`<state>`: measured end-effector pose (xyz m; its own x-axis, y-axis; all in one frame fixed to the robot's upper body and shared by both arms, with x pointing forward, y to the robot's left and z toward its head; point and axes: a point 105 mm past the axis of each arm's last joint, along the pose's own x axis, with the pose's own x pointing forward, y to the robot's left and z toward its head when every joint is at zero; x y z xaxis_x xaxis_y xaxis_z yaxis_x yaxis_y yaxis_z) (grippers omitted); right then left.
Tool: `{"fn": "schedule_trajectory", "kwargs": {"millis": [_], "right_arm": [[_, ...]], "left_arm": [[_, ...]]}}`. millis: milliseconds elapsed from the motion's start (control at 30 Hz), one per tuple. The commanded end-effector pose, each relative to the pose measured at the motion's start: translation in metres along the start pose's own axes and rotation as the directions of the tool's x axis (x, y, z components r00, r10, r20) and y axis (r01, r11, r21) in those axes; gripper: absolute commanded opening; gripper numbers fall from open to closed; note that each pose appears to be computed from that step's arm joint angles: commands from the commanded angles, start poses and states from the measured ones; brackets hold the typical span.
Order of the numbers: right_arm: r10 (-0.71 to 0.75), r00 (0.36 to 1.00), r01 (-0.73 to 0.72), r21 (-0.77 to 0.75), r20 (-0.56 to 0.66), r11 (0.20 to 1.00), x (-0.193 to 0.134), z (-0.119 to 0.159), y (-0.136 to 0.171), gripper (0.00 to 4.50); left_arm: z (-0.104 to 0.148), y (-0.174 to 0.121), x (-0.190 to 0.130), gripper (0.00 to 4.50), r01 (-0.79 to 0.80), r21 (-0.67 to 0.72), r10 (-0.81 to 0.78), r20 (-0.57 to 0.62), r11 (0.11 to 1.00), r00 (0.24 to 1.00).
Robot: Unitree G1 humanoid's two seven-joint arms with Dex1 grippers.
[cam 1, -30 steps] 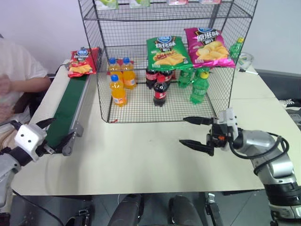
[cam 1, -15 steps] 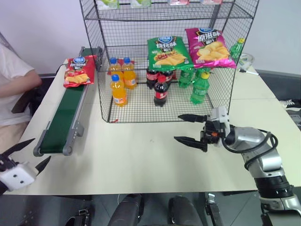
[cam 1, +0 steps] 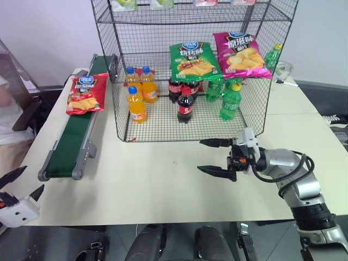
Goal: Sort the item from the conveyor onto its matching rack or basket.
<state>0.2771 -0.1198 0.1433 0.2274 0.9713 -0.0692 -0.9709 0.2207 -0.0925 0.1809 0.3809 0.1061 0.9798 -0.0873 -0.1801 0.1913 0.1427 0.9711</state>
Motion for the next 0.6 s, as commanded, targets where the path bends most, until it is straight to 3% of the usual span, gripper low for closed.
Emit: {"fn": "schedule_trajectory", "kwargs": {"millis": [33, 600], "right_arm": [[0.018, 1.000, -0.017, -0.061, 0.023, 0.998, 0.004, 0.012, 0.001, 4.50], [-0.017, 1.000, 0.019, -0.088, 0.019, 0.996, 0.001, 0.013, -0.004, 4.50]], "left_arm": [[-0.002, 0.006, 0.001, 4.12, -0.026, 0.015, 0.027, -0.003, 1.000, 1.000], [0.008, -0.010, 0.019, 4.12, -0.006, -0.029, 0.007, 0.028, 1.000, 1.000]]}}
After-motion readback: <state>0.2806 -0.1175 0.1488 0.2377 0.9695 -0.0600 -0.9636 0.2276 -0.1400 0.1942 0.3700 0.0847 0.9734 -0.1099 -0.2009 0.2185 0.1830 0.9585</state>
